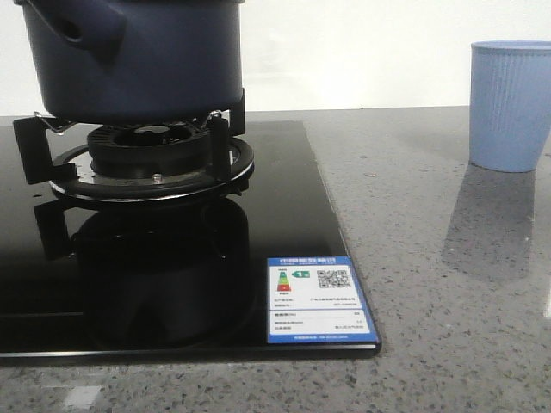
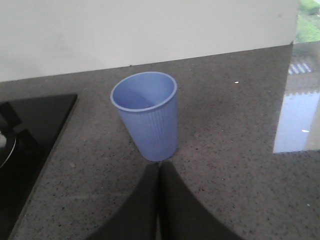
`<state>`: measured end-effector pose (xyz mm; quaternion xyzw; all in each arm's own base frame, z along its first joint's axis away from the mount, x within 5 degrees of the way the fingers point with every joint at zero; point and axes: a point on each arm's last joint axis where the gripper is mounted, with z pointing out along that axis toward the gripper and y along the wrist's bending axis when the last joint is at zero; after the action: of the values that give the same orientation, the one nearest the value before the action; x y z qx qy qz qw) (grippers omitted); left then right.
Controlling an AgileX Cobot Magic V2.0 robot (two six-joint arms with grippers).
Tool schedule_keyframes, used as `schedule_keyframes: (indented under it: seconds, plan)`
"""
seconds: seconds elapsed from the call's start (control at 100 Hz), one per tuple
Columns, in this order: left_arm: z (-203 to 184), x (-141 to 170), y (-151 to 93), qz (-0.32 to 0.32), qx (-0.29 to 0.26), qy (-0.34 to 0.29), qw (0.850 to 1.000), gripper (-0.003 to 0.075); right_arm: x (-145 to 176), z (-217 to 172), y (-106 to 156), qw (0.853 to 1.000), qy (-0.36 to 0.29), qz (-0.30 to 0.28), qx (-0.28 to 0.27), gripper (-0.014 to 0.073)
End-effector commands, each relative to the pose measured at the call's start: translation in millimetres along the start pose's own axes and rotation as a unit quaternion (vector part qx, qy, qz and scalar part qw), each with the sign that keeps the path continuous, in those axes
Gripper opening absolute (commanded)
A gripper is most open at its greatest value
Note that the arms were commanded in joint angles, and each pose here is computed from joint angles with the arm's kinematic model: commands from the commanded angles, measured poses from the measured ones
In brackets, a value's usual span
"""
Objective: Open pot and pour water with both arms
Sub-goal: 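Grasp the blue knob of the glass pot lid with the left gripper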
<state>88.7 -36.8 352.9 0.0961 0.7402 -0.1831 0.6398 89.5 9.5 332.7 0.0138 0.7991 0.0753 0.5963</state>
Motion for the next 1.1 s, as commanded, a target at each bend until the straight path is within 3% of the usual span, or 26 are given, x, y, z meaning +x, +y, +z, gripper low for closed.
schedule_keyframes:
  seconds: [0.0,0.08,0.15,0.22,0.34,0.41,0.49,0.79,1.09]
  plan:
    - [9,-20,-5,0.023,0.021,-0.018,0.999,-0.0018,-21,5,5,0.999,-0.028,-0.037,-0.014,-0.0066]
    - [20,-27,-8,0.026,0.036,-0.014,0.999,-0.0016,-22,11,7,0.999,-0.017,-0.039,-0.023,-0.0061]
    - [28,-32,-9,0.026,0.041,-0.016,0.999,0.0013,-22,14,8,0.999,-0.015,-0.042,-0.028,-0.0005]
    - [36,-37,-9,0.025,0.041,-0.019,0.999,0.0095,-23,15,8,0.998,-0.019,-0.044,-0.030,0.0135]
    - [51,-43,-8,0.022,0.032,-0.026,0.999,0.0335,-24,15,8,0.998,-0.025,-0.044,-0.030,0.0505]
    - [60,-44,-6,0.020,0.026,-0.026,0.999,0.0477,-24,15,8,0.998,-0.026,-0.044,-0.030,0.0617]
    - [73,-44,-5,0.016,0.024,-0.010,1.000,0.0539,-24,15,8,0.998,-0.026,-0.044,-0.030,0.0635]
    - [129,-46,-14,0.032,0.045,0.036,0.998,0.0517,-24,15,8,0.998,-0.026,-0.044,-0.030,0.0634]
    - [172,-50,-21,0.043,0.046,0.042,0.997,0.0518,-24,15,8,0.998,-0.026,-0.044,-0.030,0.0634]
